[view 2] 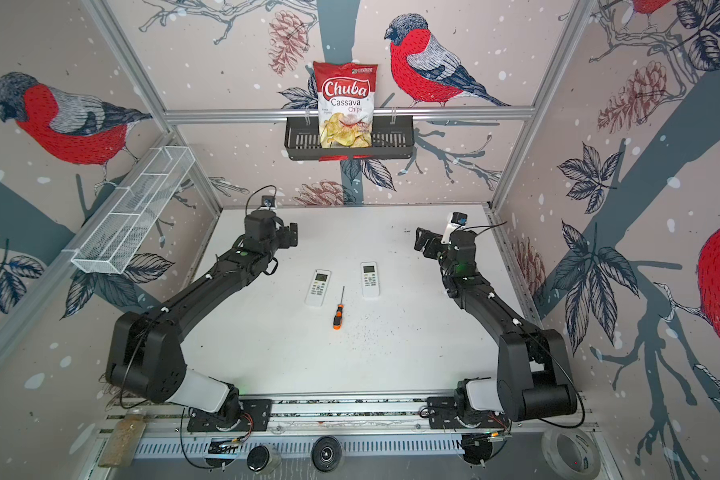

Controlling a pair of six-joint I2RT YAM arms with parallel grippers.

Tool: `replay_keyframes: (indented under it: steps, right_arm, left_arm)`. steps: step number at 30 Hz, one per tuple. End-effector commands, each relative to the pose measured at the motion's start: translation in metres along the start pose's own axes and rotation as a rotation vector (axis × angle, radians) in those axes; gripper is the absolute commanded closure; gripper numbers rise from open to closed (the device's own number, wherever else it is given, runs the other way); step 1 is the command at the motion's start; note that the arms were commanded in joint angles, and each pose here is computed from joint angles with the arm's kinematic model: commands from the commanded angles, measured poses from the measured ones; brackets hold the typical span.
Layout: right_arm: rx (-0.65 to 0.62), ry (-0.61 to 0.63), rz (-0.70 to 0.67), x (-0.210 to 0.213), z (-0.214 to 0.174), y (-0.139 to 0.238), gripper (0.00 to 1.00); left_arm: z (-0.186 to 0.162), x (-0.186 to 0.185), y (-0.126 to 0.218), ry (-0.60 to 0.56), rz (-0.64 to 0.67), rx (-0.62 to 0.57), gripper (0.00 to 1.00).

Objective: Unload the batteries from the remote control
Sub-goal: 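Reach the left gripper over the nearer white remote while raising the right arm, then lower the left gripper and close it on the remote's top end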

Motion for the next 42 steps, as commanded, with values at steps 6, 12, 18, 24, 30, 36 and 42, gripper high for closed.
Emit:
replay_keyframes:
  steps: [6, 12, 18, 24, 30, 36, 42]
  right_arm:
    - [0.106, 0.011, 0.101, 0.029, -0.023, -0.013, 0.01]
    - [0.112, 0.024, 0.11, 0.026, -0.031, -0.009, 0.01]
    - [0.099, 0.002, 0.141, 0.028, -0.034, -0.003, 0.01]
    - [0.095, -0.012, 0.149, 0.027, -0.034, -0.001, 0.0]
    - [0.094, -0.018, 0.16, 0.028, -0.035, 0.0, 0.01]
    - [0.091, -0.017, 0.165, 0.029, -0.034, 0.001, 0.01]
    - [0.092, -0.017, 0.173, 0.03, -0.034, 0.002, 0.01]
  left_arm:
    - [-0.065, -0.051, -0.016, -0.101, -0.043, 0.415, 0.07]
    - [-0.102, -0.078, -0.031, -0.154, -0.096, 0.528, 0.08]
    - [-0.131, -0.092, -0.033, -0.172, -0.167, 0.608, 0.04]
    - [-0.15, -0.098, -0.037, -0.162, -0.192, 0.648, 0.11]
    - [-0.165, -0.092, -0.04, -0.165, -0.161, 0.666, 0.12]
    - [-0.172, -0.09, -0.041, -0.17, -0.155, 0.676, 0.14]
    - [-0.173, -0.089, -0.046, -0.162, -0.137, 0.67, 0.19]
Point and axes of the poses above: each gripper's point midway between its finger pads, its own y axis back along the fingers, its own x axis along the line the jaws close on, z = x × y, the point moved 5 cm from there along y, back along the fingers, and after that the axes turned 8 degrees about y, right-handed, at the moved point
